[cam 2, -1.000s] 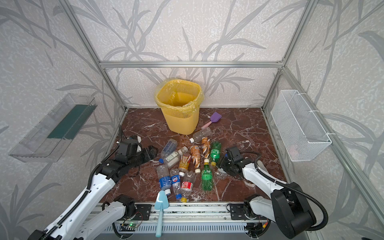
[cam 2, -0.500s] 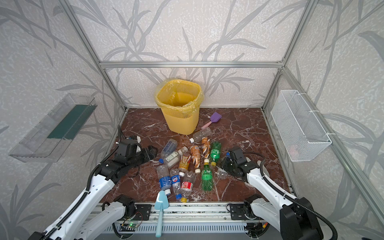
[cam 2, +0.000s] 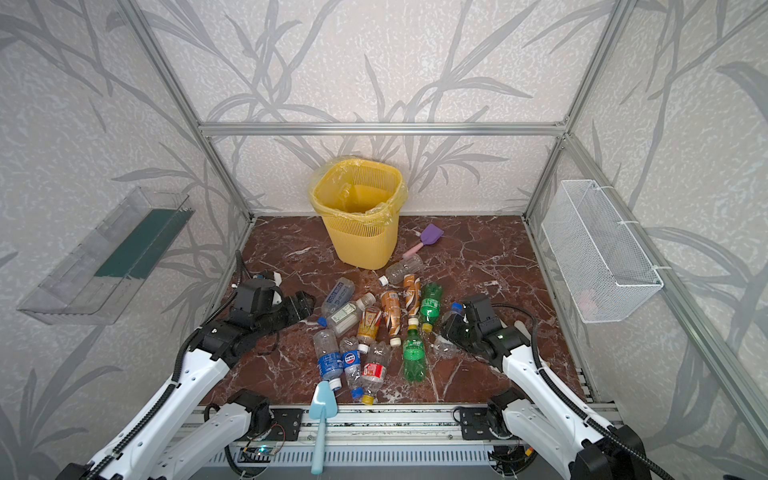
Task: Throw the plastic bottles in the bin
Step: 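Grasp another blue-capped bottle with the right gripper while the left returns over the pile, then lift the blue-capped bottle with the right gripper and drop it into the yellow bin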
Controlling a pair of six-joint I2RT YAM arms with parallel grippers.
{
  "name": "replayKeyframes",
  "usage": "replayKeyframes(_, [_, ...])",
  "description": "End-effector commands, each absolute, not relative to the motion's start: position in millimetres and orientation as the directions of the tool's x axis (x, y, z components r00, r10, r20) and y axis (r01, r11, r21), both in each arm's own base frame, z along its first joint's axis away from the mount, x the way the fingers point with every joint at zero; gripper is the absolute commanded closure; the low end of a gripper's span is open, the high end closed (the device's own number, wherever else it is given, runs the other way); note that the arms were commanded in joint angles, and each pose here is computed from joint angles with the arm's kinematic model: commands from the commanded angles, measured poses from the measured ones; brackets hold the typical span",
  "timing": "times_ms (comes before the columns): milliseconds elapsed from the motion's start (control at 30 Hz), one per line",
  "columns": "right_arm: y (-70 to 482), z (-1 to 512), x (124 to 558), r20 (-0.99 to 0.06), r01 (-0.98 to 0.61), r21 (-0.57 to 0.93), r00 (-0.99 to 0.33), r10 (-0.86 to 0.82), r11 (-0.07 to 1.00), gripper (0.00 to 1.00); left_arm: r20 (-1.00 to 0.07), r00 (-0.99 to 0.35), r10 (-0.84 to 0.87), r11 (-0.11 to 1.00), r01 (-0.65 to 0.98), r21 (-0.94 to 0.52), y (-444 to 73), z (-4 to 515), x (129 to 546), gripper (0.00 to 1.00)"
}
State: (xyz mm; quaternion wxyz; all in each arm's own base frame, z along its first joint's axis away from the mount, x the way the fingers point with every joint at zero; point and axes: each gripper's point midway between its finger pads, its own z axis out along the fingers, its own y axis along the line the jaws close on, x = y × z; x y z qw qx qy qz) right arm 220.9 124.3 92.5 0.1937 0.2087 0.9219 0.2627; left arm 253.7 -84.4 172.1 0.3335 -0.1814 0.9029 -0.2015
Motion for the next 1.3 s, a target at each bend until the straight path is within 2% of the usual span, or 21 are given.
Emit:
replayKeyframes(0, [137.5,124.1,232.6,-0.275,0.215,0.638,-0.833,0.48,0.739,0.54,-0.535,-0.706,-0.464,0.858,-0.209,-0.469,-78.4,169.6,249.1,0.1])
replayKeyframes(167, [155.4,163.0,257.5,-0.317,0.142,0.704,-0.814,0.487,0.696,0.54,-0.55,-0.694,-0.465,0.86,-0.206,-0.468,-75.5,175.0,246.5,0.1])
replayKeyframes(267, [173.8,204.2,287.0,-0.36,0.067,0.751,-0.793,0.492,0.657,0.55,-0.552,-0.687,-0.472,0.855,-0.204,-0.478,-75.8,180.3,245.9,0.1])
replayKeyframes(367, [195.9,275.8,332.1,-0.446,-0.057,0.784,-0.745,0.496,0.619,0.55,-0.559,-0.675,-0.482,0.848,-0.199,-0.491,-76.0,189.0,246.4,0.1])
replayKeyframes(467, [223.2,382.5,377.3,-0.598,-0.237,0.741,-0.658,0.457,0.628,0.56,-0.571,-0.66,-0.488,0.844,-0.189,-0.502,-76.2,202.9,248.1,0.1])
replayKeyframes(533, [237.5,441.7,413.8,-0.647,-0.301,0.734,-0.584,0.491,0.609,0.55,-0.582,-0.649,-0.489,0.843,-0.181,-0.506,-76.1,215.6,250.0,0.1])
replayKeyframes(567, [245.7,463.3,432.6,-0.664,-0.32,0.724,-0.565,0.49,0.612,0.49,-0.586,-0.645,-0.49,0.843,-0.179,-0.508,-76.0,220.7,250.4,0.1])
replayKeyframes(633, [261.3,462.1,481.5,-0.669,-0.266,0.693,-0.585,0.459,0.67,0.32,-0.595,-0.636,-0.492,0.842,-0.172,-0.512,-76.1,232.2,252.3,0.1])
replayKeyframes(700, [272.9,456.2,504.2,-0.612,-0.268,0.755,-0.613,0.499,0.598,0.25,-0.604,-0.626,-0.493,0.84,-0.163,-0.517,-76.6,242.2,254.3,0.1])
replayKeyframes(733, [278.6,454.4,507.6,-0.566,-0.27,0.794,-0.656,0.5,0.545,0.24,-0.608,-0.624,-0.49,0.842,-0.158,-0.517,-76.8,246.1,254.7,0.1])
replayKeyframes(800, [277.3,456.5,499.0,-0.646,-0.287,0.72,-0.611,0.457,0.632,0.16,-0.621,-0.617,-0.484,0.849,-0.161,-0.503,-73.8,250.3,255.8,0.1])
replayKeyframes(900, [266.1,488.2,470.9,-0.712,-0.357,0.676,-0.543,0.445,0.645,0.1,-0.636,-0.612,-0.47,0.863,-0.166,-0.478,-69.8,250.3,256.3,0.1])
replayKeyframes(1033, [226.3,501.2,433.9,-0.747,-0.343,0.64,-0.488,0.452,0.688,0.09,-0.631,-0.62,-0.467,0.866,-0.174,-0.47,-69.6,244.2,258.3,0.1])
replayKeyframes(1133, [199.8,470.5,405.4,-0.743,-0.284,0.63,-0.493,0.453,0.723,0.1,-0.617,-0.623,-0.48,0.855,-0.177,-0.487,-72.4,234.0,259.4,0.1])
replayKeyframes(1267, [179.2,379.1,375.2,-0.674,-0.157,0.63,-0.598,0.435,0.761,0.13,-0.579,-0.65,-0.493,0.844,-0.196,-0.499,-75.9,211.9,256.9,0.1])
